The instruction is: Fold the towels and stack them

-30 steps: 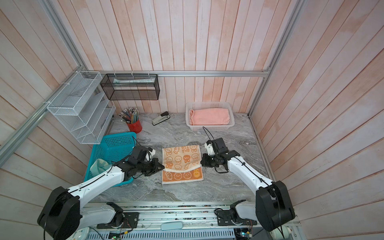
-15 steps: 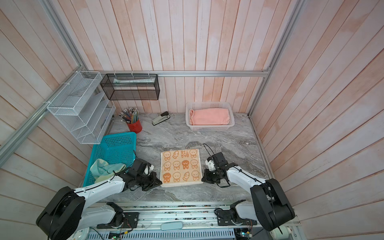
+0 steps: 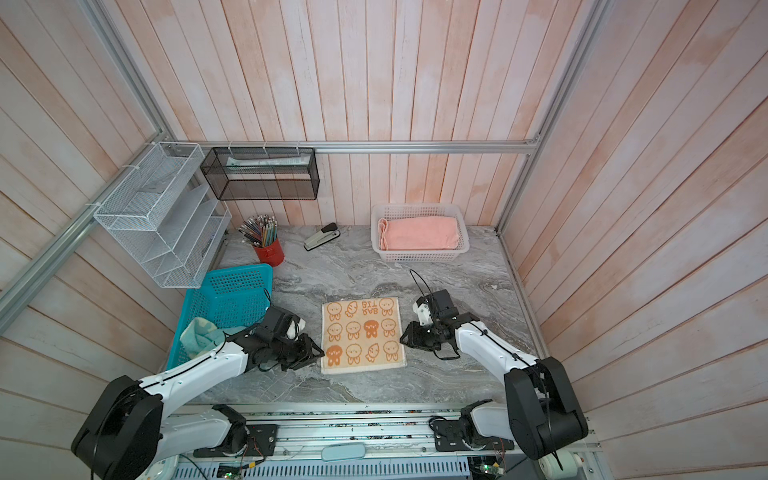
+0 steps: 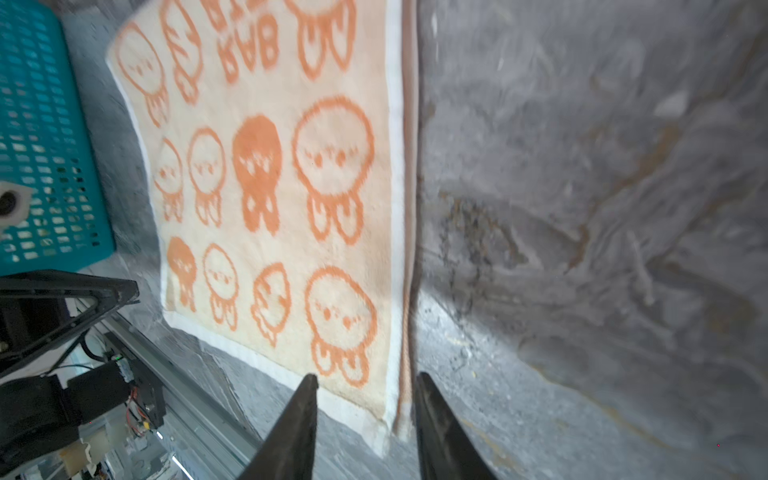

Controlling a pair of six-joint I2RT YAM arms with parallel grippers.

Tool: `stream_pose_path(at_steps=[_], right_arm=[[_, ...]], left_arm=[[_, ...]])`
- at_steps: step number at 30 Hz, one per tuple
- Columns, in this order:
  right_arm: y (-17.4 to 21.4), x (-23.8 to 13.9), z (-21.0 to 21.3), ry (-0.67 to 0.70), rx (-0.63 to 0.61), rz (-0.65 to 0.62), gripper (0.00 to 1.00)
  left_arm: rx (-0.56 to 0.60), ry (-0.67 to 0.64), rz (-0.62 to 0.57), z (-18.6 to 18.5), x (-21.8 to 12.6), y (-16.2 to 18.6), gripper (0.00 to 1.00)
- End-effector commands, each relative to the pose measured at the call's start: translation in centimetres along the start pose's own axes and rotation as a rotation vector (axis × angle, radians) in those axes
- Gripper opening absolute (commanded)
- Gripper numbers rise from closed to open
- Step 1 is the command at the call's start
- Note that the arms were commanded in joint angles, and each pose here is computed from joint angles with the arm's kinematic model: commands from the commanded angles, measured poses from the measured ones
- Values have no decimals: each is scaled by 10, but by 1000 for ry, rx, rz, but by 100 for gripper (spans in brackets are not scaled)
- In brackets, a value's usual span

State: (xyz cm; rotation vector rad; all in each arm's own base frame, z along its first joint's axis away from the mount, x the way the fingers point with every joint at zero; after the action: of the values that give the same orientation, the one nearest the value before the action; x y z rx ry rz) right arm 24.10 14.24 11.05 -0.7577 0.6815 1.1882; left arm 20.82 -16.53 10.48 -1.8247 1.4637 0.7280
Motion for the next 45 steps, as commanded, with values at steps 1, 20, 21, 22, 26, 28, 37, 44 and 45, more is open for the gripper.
stream_pose_path(at_steps=[1,20,21,22,26,28,37,44,45], right_arm=[[-38,2,8,7,-27,-97,41],[-130,79,16,13,-70,-150,30],[-131,82,15,13,-69,-147,29],[-130,84,14,12,-68,-142,29],[-128,94,10,5,-61,-113,25],[-127,97,9,4,-62,-112,21],[-130,85,22,-44,-104,-133,0],[-132,47,40,-62,-152,-243,0],[-131,42,41,-67,-154,-250,0]], left_arm=[[97,-44,-91,-6,-7,-42,36],[110,40,-132,19,54,-167,43],[109,48,-128,20,57,-167,42],[108,54,-126,20,58,-168,41],[106,78,-112,21,67,-170,38],[114,92,-112,20,69,-171,36],[169,188,-131,7,63,-173,0],[245,232,-201,-17,31,-174,0],[256,235,-211,-21,26,-174,0]])
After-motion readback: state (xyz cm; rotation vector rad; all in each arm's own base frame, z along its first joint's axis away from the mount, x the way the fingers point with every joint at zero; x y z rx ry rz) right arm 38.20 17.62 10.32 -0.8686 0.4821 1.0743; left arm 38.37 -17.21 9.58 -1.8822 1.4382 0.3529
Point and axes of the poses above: each gripper's point midway between its finger pads, its own x axis out along the fingers, its own z axis along the line the jaws close on, y = z × x, the point moved 5 cm from there along -x, back along the fingers, and after that the axes turned 9 degrees about x, right-handed, at the moved point
